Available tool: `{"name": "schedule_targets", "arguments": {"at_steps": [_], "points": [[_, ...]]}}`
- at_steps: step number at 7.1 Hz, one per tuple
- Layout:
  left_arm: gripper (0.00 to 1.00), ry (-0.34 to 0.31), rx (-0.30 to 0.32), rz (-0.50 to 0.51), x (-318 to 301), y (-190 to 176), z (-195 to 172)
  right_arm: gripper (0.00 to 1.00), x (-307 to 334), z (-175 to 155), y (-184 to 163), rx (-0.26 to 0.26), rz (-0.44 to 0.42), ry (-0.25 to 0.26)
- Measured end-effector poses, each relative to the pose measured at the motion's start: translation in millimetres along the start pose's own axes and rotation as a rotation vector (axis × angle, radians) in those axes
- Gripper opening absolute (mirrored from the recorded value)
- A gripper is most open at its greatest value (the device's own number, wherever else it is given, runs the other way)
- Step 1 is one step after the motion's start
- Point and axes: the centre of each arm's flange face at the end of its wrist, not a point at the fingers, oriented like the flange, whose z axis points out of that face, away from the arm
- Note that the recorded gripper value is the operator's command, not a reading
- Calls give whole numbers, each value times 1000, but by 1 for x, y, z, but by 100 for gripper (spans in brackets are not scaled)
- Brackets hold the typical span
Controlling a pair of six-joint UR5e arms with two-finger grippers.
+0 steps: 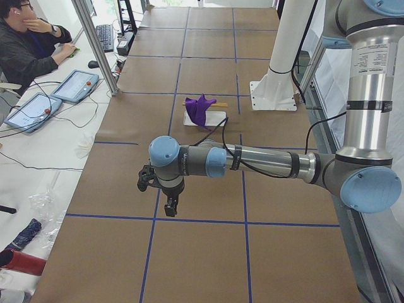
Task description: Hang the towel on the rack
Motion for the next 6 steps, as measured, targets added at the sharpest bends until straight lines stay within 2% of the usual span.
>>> {"name": "schedule_targets", "arguments": {"at_steps": [6], "points": [[100,1,0,-2,-1,-1,0,100,3,2,4,-6,13,-4]]}}
